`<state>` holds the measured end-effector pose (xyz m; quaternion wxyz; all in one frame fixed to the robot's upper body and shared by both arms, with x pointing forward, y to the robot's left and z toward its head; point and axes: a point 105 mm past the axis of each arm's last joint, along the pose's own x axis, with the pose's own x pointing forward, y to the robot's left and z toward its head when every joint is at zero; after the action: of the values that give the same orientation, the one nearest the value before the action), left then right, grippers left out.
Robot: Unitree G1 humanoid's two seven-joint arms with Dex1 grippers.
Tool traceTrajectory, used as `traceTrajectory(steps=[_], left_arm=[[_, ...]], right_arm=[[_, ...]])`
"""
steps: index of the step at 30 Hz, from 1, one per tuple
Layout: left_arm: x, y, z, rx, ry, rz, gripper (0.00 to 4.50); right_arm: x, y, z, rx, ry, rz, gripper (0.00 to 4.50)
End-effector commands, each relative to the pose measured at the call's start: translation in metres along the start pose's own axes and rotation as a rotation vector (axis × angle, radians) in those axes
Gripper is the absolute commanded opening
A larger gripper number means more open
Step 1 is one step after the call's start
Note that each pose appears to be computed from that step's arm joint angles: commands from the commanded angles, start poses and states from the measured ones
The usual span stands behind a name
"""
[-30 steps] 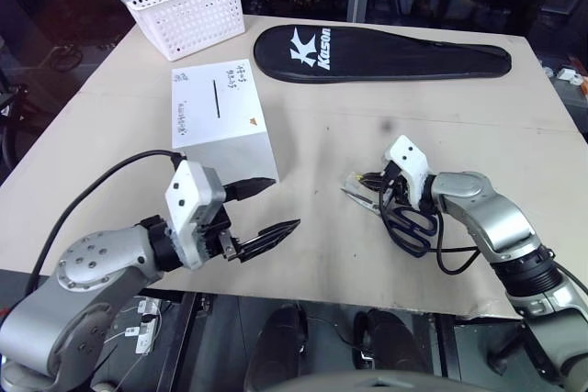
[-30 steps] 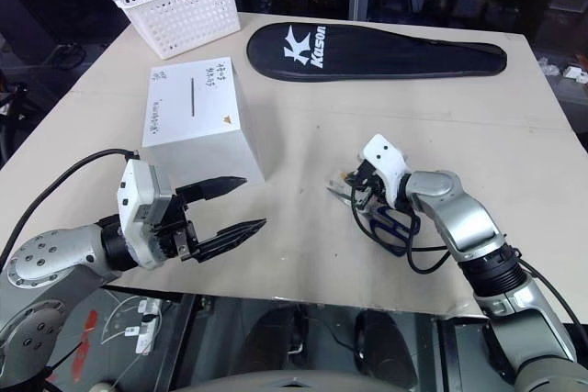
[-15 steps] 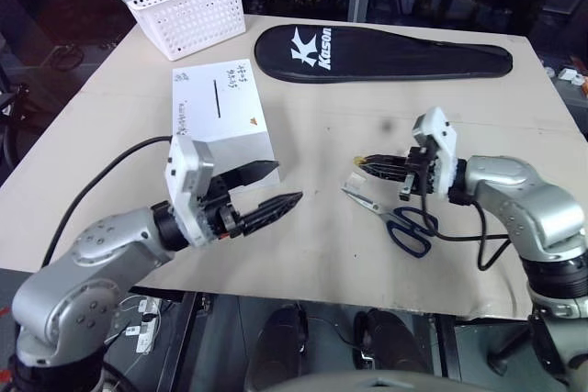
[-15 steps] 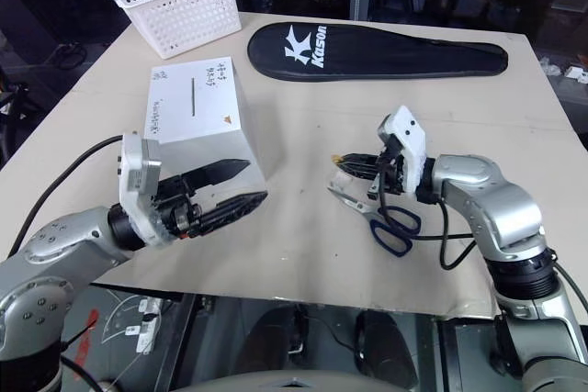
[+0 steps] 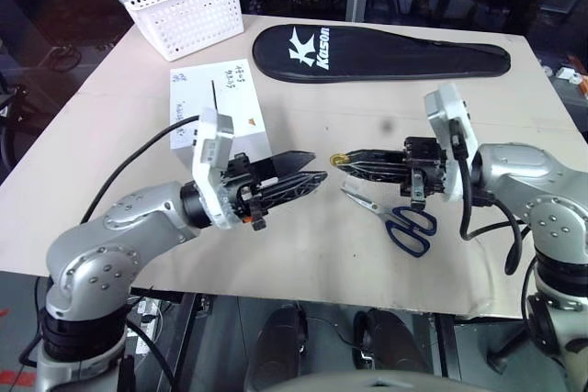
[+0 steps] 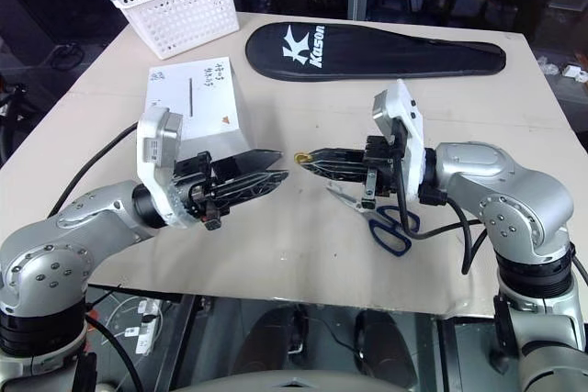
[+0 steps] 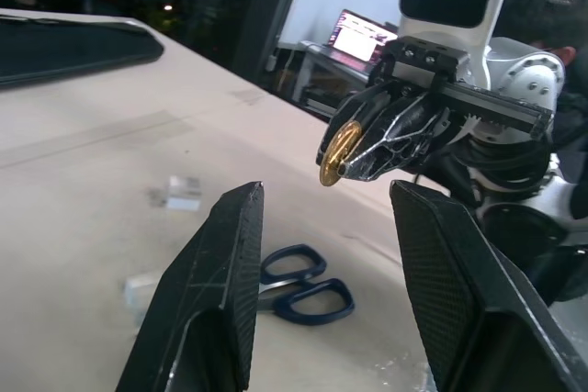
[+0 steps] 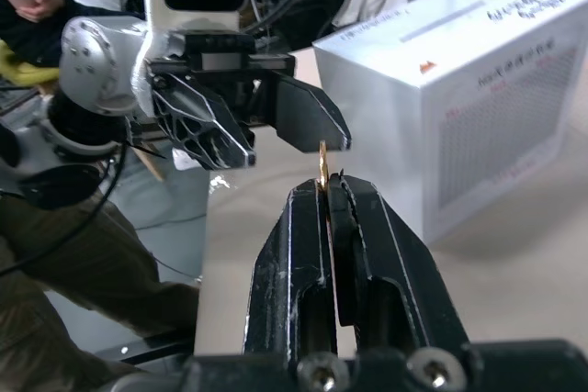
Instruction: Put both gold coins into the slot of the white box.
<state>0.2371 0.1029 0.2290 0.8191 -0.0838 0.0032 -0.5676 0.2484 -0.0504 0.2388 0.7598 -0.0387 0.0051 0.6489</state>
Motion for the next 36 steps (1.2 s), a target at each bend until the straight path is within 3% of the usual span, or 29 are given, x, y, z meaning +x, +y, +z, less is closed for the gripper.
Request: traceTrajectory(steps=[1,2,19,20,21,22,23,36], left_arm=[[0.003,-0.004,0.006,0.01,-0.012,-0.031,1.56],[0.005,-0.004,0.006,0.012,-0.014,-0.031,1.33],[0.013,-0.01,0.014,-0.01,-0.044,-0.068,1.33],[0.013,-0.011,0.014,-0.013,-0.04,-0.074,0.77],[0.013,-0.012,0.014,-0.015,-0.037,-0.078,0.6],[0.013,-0.012,0.013,-0.014,-0.033,-0.081,0.09],[0.013,-0.013,0.013,-0.012,-0.03,-0.083,0.03],[0.007,-0.017,0.005,-0.028,0.01,-0.119,0.03]], right_arm=[[0.0,0.01,0.013,-0.052,-0.021,0.027,0.0],[0.001,0.013,0.014,-0.054,-0.022,0.039,0.0],[0.003,0.017,0.014,-0.046,-0.018,0.078,0.0],[0.003,0.017,0.014,-0.046,-0.019,0.078,0.0],[0.003,0.017,0.014,-0.046,-0.019,0.078,0.0],[0.003,0.017,0.014,-0.046,-0.019,0.078,0.0],[0.003,0.017,0.014,-0.046,-0.02,0.08,0.0],[-0.002,0.016,0.015,-0.05,-0.018,0.082,0.0]])
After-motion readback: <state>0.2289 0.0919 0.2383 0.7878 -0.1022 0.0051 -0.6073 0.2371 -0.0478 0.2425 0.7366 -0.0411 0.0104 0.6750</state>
